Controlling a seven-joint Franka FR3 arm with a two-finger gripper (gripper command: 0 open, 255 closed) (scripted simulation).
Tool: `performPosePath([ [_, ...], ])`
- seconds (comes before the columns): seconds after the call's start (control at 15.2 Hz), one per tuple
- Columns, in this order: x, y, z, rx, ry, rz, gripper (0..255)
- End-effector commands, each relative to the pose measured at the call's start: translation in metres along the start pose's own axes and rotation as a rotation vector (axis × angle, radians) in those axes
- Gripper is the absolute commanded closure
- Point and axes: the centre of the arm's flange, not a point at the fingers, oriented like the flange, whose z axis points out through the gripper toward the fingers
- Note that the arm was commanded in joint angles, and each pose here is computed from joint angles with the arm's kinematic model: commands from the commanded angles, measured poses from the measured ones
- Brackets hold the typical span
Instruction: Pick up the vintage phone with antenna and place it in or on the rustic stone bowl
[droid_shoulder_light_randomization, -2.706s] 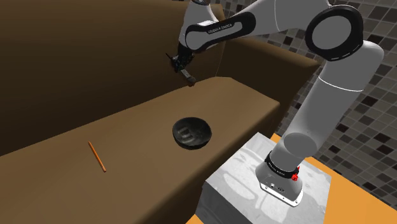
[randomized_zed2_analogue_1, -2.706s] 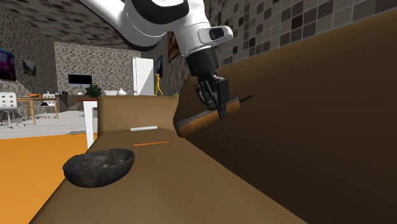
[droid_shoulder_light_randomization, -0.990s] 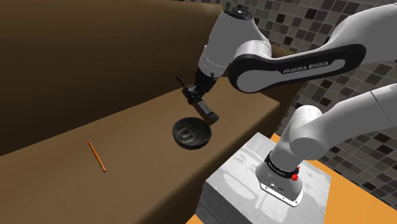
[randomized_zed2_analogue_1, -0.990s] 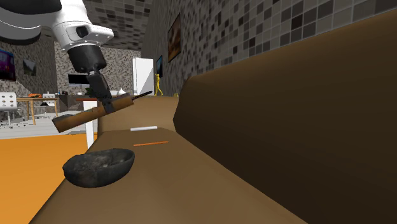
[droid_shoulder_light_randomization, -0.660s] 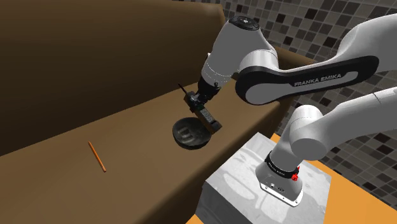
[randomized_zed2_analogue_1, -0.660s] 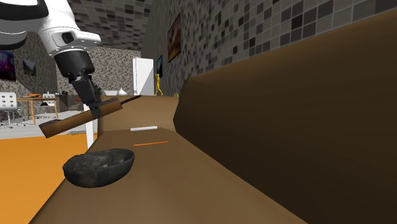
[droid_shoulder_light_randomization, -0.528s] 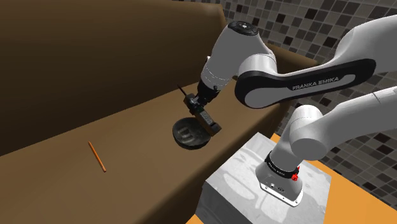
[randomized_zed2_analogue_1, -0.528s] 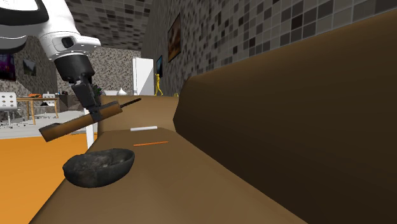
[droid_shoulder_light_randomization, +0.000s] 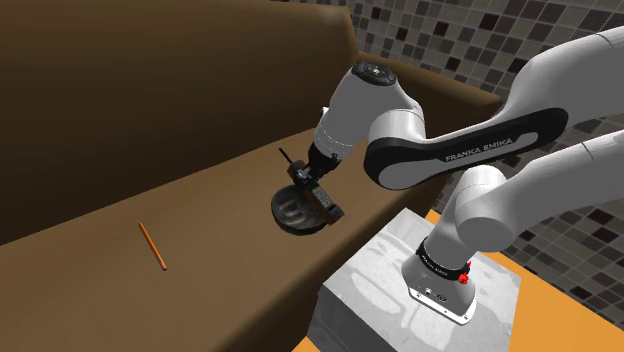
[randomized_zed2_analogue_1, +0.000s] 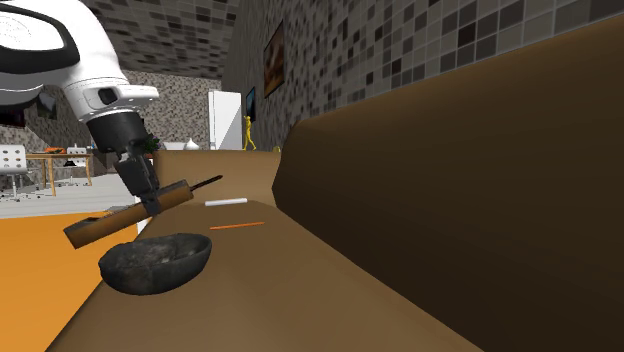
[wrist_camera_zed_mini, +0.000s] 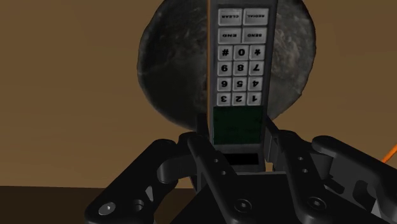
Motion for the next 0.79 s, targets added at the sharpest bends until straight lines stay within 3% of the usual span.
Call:
performPosePath([
  [0.0,-0.0004,0.0004,0.0034,0.001,0.001,0.0,255],
  [0.4,-0.0004,0.0004,0.0034,0.001,0.001,0.0,255],
  [0.46,-0.0004,0.0004,0.0034,0.001,0.001,0.0,0],
  [0.73,-0.0004,0.0004,0.0034,0.001,0.001,0.0,0],
])
